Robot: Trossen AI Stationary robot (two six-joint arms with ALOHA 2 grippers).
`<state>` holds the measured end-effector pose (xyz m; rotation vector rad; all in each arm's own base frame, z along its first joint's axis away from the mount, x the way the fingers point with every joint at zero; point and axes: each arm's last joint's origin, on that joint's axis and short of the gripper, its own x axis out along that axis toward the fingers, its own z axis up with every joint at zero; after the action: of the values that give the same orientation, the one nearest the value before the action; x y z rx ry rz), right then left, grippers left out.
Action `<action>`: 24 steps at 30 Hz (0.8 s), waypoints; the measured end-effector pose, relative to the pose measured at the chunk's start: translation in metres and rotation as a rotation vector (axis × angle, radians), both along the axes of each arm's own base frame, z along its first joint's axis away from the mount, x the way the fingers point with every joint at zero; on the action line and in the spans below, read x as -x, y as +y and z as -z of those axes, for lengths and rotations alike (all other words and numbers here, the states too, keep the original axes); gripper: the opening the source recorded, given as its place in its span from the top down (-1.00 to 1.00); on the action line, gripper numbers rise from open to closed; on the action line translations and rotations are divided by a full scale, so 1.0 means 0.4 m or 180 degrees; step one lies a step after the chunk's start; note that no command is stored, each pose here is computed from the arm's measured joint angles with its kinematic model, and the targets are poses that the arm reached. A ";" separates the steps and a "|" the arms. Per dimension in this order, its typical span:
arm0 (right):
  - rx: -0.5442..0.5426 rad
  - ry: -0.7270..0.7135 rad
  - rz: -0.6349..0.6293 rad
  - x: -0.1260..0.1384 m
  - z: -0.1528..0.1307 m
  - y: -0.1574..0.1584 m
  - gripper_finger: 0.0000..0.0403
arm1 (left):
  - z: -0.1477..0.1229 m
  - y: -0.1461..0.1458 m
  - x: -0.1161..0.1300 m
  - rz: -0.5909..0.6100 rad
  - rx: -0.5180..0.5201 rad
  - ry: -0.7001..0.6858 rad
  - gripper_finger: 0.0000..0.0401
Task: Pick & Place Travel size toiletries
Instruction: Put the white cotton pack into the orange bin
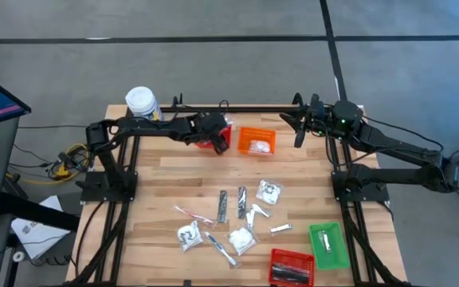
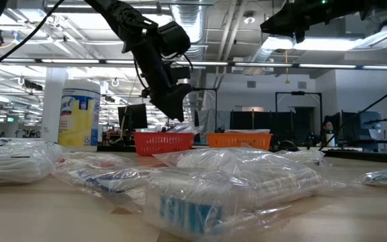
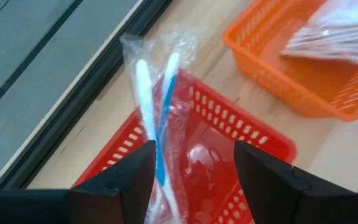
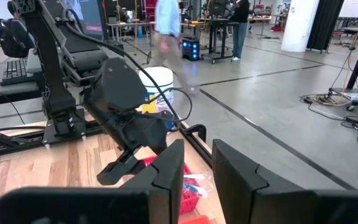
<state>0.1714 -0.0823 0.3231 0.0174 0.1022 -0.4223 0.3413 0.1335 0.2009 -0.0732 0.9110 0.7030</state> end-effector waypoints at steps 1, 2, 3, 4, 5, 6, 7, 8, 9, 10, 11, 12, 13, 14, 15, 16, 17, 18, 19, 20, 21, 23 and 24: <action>0.0001 0.0000 0.0000 0.000 0.000 0.000 0.62 | -0.002 -0.005 -0.003 0.0019 -0.0005 -0.0016 -0.03; 0.0001 0.0000 0.0000 0.000 0.000 0.000 0.62 | -0.003 -0.011 -0.004 0.0039 -0.0007 -0.0019 -0.03; 0.0002 -0.0001 -0.0001 0.000 0.000 0.000 0.62 | -0.006 -0.017 -0.004 0.0059 -0.0005 -0.0019 -0.02; 0.0001 0.0001 0.0000 0.000 0.000 0.000 0.62 | -0.010 -0.024 -0.006 0.0075 -0.0007 -0.0043 -0.02; 0.0001 0.0000 0.0000 0.000 0.000 0.000 0.62 | -0.015 -0.032 -0.009 0.0077 -0.0002 -0.0092 -0.01; 0.0001 0.0000 0.0000 0.000 0.000 0.000 0.62 | -0.018 -0.037 -0.010 0.0089 0.0001 -0.0104 -0.01; 0.0001 0.0001 0.0000 0.000 0.000 0.000 0.62 | -0.019 -0.044 -0.012 0.0114 0.0003 -0.0105 -0.01; 0.0001 0.0001 0.0000 0.000 0.000 0.000 0.62 | -0.021 -0.053 -0.014 0.0143 0.0002 -0.0118 -0.01; 0.0001 0.0001 -0.0001 0.000 0.000 0.000 0.62 | -0.025 -0.061 -0.015 0.0163 0.0004 -0.0134 -0.01; 0.0000 0.0002 0.0000 0.000 0.000 0.000 0.62 | -0.028 -0.069 -0.017 0.0175 0.0010 -0.0160 -0.02; 0.0000 0.0003 0.0000 0.000 0.000 0.000 0.62 | -0.031 -0.078 -0.019 0.0185 0.0020 -0.0189 -0.02; 0.0000 0.0003 -0.0001 0.000 0.000 0.000 0.62 | -0.032 -0.087 -0.021 0.0207 0.0027 -0.0196 -0.02; 0.0000 0.0003 0.0000 0.000 0.000 0.000 0.62 | -0.032 -0.097 -0.023 0.0241 0.0028 -0.0199 -0.01; -0.0002 0.0007 0.0000 0.000 0.000 0.000 0.62 | -0.032 -0.108 -0.026 0.0284 0.0030 -0.0197 -0.01; -0.0003 0.0010 0.0000 0.000 0.001 0.000 0.62 | -0.032 -0.120 -0.029 0.0323 0.0032 -0.0198 0.00; -0.0006 0.0016 0.0000 0.000 0.001 0.000 0.62 | -0.032 -0.131 -0.032 0.0357 0.0038 -0.0204 0.00; -0.0010 0.0027 -0.0001 0.000 0.002 0.000 0.62 | -0.032 -0.142 -0.034 0.0386 0.0047 -0.0212 0.01; -0.0013 0.0035 -0.0001 0.000 0.003 0.000 0.62 | -0.032 -0.153 -0.037 0.0405 0.0062 -0.0225 0.01; -0.0013 0.0047 -0.0002 0.000 0.003 0.000 0.62 | -0.032 -0.164 -0.039 0.0434 0.0070 -0.0231 0.01; -0.0016 0.0055 -0.0001 0.000 0.004 0.000 0.62 | -0.032 -0.175 -0.041 0.0470 0.0074 -0.0234 0.02; -0.0017 0.0057 -0.0001 0.000 0.004 0.000 0.62 | -0.032 -0.186 -0.043 0.0508 0.0075 -0.0234 0.02; -0.0022 0.0068 -0.0002 0.000 0.005 0.000 0.62 | -0.032 -0.207 -0.046 0.0573 0.0084 -0.0239 0.03; -0.0023 0.0070 -0.0002 0.000 0.005 0.000 0.62 | -0.032 -0.217 -0.047 0.0603 0.0089 -0.0242 0.03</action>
<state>0.1712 -0.0822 0.3209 0.0199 0.1254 -0.4215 0.3602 0.0467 0.2138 -0.0377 0.8426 0.5081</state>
